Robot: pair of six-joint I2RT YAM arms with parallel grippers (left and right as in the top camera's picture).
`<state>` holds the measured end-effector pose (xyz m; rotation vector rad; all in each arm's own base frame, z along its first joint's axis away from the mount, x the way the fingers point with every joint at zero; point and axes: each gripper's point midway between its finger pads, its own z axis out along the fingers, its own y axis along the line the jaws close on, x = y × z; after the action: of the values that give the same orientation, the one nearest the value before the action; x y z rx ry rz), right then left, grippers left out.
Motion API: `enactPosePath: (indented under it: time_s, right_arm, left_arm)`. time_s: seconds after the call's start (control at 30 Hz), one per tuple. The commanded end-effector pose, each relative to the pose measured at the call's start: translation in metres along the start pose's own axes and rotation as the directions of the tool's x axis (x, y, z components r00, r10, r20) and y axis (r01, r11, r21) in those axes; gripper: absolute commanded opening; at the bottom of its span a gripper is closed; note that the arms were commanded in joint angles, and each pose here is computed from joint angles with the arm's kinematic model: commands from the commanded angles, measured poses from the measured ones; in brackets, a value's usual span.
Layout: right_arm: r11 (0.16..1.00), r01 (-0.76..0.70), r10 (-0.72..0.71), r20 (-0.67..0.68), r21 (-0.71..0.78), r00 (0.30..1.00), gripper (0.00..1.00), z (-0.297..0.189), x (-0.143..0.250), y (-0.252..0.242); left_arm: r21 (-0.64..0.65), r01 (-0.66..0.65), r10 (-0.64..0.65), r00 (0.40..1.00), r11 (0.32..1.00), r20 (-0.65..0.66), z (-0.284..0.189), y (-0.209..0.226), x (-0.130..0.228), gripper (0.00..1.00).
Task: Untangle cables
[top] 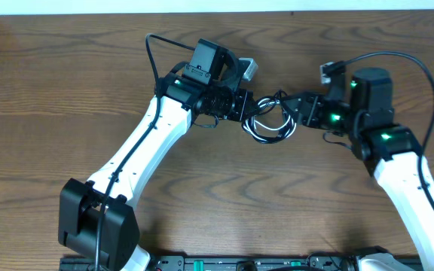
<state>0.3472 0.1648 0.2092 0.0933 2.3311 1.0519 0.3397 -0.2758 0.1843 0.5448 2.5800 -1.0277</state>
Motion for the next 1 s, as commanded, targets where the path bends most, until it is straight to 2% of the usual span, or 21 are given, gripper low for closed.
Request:
enactPosePath:
  time_s: [0.0, 0.13, 0.37, 0.47, 0.6, 0.63, 0.77, 0.9, 0.97]
  right_arm:
    - [0.998, -0.051, 0.05, -0.04, -0.034, 0.998, 0.45, 0.015, 0.005, 0.011]
    - [0.995, -0.077, 0.072, -0.073, -0.07, 0.995, 0.43, 0.039, 0.012, 0.02]
    - [0.978, -0.193, 0.199, -0.07, 0.082, 0.977, 0.1, 0.06, 0.024, -0.01]
    - [0.96, -0.221, 0.236, -0.07, 0.172, 0.969, 0.01, 0.065, 0.031, -0.033]
    - [0.917, -0.244, 0.275, -0.056, 0.315, 0.96, 0.01, 0.059, 0.04, -0.067]
    - [0.89, -0.232, 0.269, -0.042, 0.392, 0.962, 0.01, 0.05, 0.041, -0.086]
    - [0.816, -0.235, 0.286, -0.016, 0.527, 0.958, 0.01, 0.027, 0.043, -0.124]
    - [0.733, -0.236, 0.3, 0.009, 0.638, 0.954, 0.01, -0.002, 0.042, -0.161]
    - [0.719, -0.24, 0.308, 0.011, 0.652, 0.951, 0.01, -0.01, 0.041, -0.17]
  left_arm:
    - [-0.001, 0.005, -0.005, 1.0, 1.0, -0.003, 0.001, 0.001, 0.001, 0.07]
    - [-0.001, 0.005, -0.005, 1.0, 1.0, -0.003, 0.001, 0.001, 0.001, 0.08]
    - [-0.001, 0.005, -0.005, 1.0, 1.0, -0.003, 0.001, 0.001, 0.001, 0.07]
    - [-0.001, 0.005, -0.005, 1.0, 1.0, -0.003, 0.001, 0.001, 0.001, 0.08]
    - [-0.012, 0.005, -0.005, 1.0, 1.0, 0.0, 0.001, 0.003, 0.0, 0.07]
    - [-0.032, 0.005, -0.005, 1.0, 0.999, 0.004, 0.001, 0.007, -0.001, 0.07]
    - [-0.073, 0.006, -0.005, 1.0, 0.997, 0.014, 0.0, 0.014, -0.002, 0.07]
    - [-0.084, 0.006, -0.004, 1.0, 0.996, 0.017, 0.0, 0.016, -0.003, 0.07]
    - [-0.103, 0.006, -0.004, 1.0, 0.995, 0.021, 0.0, 0.019, -0.004, 0.07]
